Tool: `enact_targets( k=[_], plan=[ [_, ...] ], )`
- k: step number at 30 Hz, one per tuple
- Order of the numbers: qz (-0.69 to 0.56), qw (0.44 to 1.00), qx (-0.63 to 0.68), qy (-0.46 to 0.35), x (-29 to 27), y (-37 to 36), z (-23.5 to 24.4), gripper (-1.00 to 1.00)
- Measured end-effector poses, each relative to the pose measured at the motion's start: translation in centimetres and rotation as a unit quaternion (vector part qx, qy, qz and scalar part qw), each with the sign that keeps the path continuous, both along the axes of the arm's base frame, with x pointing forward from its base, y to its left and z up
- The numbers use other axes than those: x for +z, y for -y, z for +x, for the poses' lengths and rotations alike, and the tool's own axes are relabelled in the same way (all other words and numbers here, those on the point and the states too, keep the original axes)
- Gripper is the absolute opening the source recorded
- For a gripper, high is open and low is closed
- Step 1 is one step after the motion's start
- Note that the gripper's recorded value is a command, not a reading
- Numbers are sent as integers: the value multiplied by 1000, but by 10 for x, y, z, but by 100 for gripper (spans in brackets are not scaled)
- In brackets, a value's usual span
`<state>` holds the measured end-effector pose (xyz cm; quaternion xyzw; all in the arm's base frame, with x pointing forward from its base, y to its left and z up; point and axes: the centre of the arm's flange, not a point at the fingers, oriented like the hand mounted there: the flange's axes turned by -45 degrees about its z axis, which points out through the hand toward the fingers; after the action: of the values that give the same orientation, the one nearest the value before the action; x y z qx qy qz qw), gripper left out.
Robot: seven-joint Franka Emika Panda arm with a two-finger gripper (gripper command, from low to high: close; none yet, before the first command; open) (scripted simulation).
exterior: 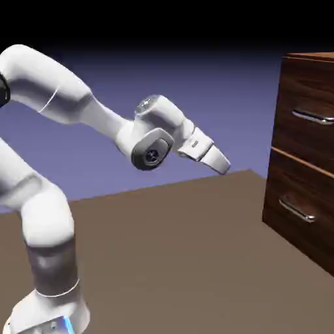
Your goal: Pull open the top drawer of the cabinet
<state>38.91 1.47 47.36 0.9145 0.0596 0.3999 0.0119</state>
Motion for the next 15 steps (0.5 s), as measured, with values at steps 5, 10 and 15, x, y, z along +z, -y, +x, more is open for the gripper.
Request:
enact_targets(
  k=[5,10,15],
  plan=[
    [-76,989,107,61,62,-35,-10,0],
    [-151,962,191,127,121,-57,-29,0],
    [-222,923,249,193,173,-63,-52,0]
  ],
)
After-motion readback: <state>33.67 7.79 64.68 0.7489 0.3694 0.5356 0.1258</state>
